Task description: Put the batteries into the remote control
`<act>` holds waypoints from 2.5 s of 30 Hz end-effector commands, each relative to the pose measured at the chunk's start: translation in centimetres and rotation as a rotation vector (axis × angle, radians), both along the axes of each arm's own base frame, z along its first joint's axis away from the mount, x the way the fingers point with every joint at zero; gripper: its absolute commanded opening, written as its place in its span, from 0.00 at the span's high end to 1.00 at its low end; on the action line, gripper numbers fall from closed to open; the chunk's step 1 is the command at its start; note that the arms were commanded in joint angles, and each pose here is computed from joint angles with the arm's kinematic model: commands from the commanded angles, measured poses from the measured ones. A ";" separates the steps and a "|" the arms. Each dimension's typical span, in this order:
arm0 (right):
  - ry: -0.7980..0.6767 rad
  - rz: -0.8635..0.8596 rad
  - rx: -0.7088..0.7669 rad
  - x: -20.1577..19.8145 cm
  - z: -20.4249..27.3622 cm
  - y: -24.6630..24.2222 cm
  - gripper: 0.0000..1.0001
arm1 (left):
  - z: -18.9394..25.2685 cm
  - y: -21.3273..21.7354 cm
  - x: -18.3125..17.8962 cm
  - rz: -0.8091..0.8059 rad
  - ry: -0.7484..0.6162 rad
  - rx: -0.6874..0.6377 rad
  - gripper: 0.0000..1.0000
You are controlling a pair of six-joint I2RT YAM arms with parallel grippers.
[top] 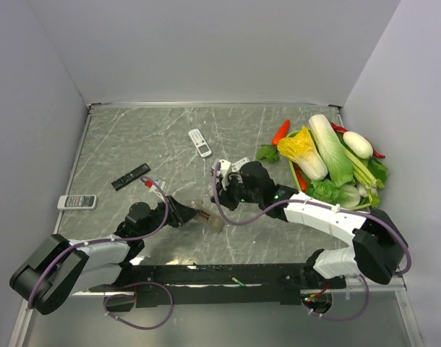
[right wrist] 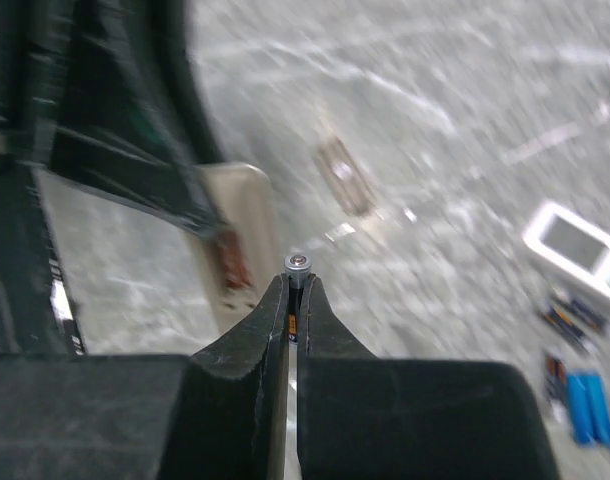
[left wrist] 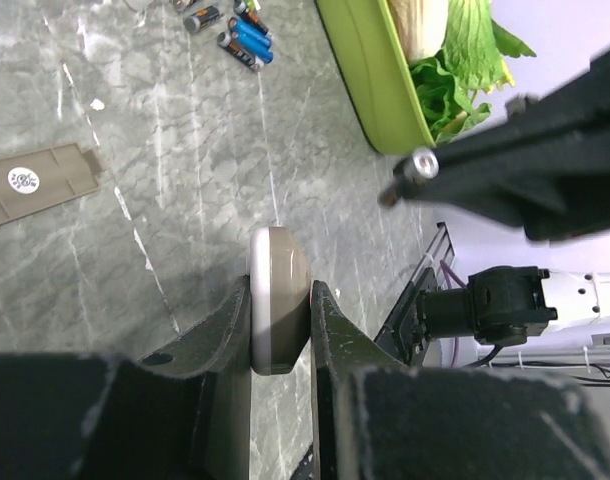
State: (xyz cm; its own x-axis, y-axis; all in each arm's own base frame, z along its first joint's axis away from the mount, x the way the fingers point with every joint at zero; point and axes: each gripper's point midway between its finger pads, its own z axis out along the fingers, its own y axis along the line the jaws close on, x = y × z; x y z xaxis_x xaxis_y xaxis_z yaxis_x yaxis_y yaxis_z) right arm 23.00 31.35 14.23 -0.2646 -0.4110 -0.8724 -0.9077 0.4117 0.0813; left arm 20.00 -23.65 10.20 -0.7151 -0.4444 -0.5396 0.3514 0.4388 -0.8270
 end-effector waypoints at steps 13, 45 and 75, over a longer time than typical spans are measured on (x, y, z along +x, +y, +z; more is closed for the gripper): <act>-0.116 0.161 0.314 -3.7 1.9 4.6 1.00 | -1.1 1.3 -2.3 -0.015 -0.013 -0.017 0.99; -0.141 0.173 0.087 -2.5 -5.5 3.5 1.00 | 0.9 1.7 -2.7 0.015 -0.017 -0.123 0.99; -0.072 0.198 0.055 -2.5 -7.6 4.5 0.92 | -0.7 2.0 -2.9 0.023 0.014 -0.084 0.96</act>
State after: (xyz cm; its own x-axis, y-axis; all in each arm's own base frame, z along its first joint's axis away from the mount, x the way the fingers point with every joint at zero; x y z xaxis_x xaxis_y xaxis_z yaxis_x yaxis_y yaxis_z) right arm 20.40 36.48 9.79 -0.0622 -0.2987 -0.9523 -0.9793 0.2024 0.0005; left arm 20.30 -22.03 10.42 -0.6922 -0.5290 -0.4909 0.2666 0.4446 -0.8551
